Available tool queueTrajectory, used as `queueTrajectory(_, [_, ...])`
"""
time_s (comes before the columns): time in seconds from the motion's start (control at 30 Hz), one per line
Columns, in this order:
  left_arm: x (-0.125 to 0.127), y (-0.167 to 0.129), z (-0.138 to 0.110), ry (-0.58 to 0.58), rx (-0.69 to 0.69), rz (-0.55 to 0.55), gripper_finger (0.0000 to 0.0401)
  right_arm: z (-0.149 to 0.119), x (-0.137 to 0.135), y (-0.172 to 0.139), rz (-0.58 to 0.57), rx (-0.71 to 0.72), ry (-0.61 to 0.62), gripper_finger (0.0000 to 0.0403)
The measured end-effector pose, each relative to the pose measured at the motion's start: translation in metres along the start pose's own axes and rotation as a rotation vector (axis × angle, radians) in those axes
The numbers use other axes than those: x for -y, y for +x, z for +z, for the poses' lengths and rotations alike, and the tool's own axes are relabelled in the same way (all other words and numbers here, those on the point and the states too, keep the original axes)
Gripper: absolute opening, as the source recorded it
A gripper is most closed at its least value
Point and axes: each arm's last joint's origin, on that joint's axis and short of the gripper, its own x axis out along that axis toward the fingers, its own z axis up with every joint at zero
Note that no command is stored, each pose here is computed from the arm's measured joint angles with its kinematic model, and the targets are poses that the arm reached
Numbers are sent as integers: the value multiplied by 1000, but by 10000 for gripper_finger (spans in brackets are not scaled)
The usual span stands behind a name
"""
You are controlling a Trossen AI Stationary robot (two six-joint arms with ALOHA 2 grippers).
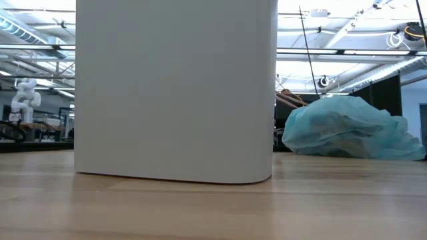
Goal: Place trash/remove bag and relplace
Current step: Insert the blue trash bag into the trash bin
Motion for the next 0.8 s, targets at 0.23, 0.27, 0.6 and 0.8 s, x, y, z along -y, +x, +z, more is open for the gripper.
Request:
queueTrajectory(0.23, [17,5,-1,16,7,-196,0,-1,7,3,-33,-10,29,0])
queueTrajectory(0.27, [19,8,-2,18,-5,-209,0,-1,8,3,-34,-11,33,0])
queueTrajectory(0.6, [14,4,-3,36,-61,-161,0,-1,9,4,-37,-13,37,0])
queueTrajectory(0.8, [20,6,-3,-7,-61,-330,0,-1,10,4,-36,-14,39,0])
